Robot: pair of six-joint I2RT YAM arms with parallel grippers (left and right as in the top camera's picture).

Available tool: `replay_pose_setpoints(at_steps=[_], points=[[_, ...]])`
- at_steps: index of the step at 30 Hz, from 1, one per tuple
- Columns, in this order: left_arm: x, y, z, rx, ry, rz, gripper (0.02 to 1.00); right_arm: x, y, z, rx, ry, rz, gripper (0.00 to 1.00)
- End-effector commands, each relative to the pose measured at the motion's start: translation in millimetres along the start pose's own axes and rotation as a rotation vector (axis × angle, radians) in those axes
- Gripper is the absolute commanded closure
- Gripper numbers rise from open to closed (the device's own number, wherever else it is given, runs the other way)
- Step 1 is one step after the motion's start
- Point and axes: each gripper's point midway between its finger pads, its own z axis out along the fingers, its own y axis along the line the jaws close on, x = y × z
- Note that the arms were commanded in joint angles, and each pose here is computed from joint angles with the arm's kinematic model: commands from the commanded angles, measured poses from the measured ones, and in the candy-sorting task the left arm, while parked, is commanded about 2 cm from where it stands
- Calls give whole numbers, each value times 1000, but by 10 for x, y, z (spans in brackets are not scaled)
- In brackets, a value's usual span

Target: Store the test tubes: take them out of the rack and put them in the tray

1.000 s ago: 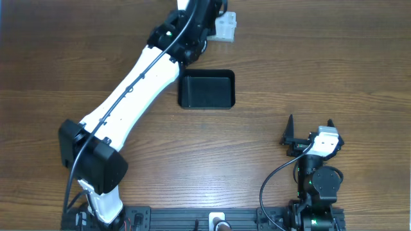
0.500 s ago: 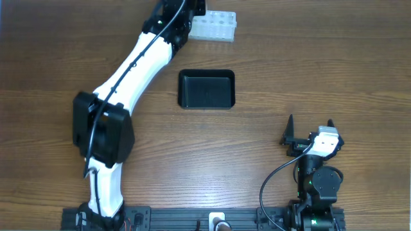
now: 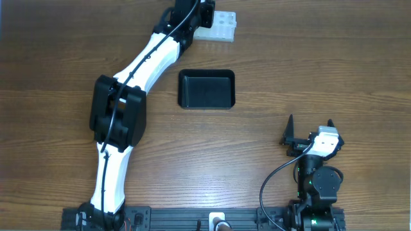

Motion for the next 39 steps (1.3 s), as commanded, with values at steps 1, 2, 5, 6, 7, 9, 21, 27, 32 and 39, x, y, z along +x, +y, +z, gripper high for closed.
replay_pose_setpoints(at_steps=[1, 2, 5, 6, 7, 9, 21, 27, 32, 39], points=[[-58, -48, 38, 29, -14, 21, 487, 16, -32, 1, 16, -3, -3, 9], [-55, -47, 39, 29, -14, 21, 487, 16, -32, 1, 16, -3, -3, 9], [-32, -43, 54, 28, -10, 21, 487, 14, -32, 0, 16, -3, -3, 9], [-17, -32, 66, 25, -7, 20, 487, 16, -32, 1, 16, -3, -3, 7], [-13, -22, 73, 21, -8, 20, 485, 15, -32, 1, 16, -3, -3, 7], [1, -3, 98, 17, -11, 19, 483, 16, -32, 1, 16, -3, -3, 9], [90, 12, 258, 18, -37, 16, 489, 13, -32, 0, 16, -4, -3, 9], [100, 46, 265, -2, -37, 12, 500, 16, -32, 1, 16, -3, -3, 7], [126, 49, 267, -3, -27, 13, 511, 15, -32, 1, 16, -3, -3, 9], [89, 80, 264, -8, -37, 5, 516, 15, -32, 1, 16, -3, -3, 9]])
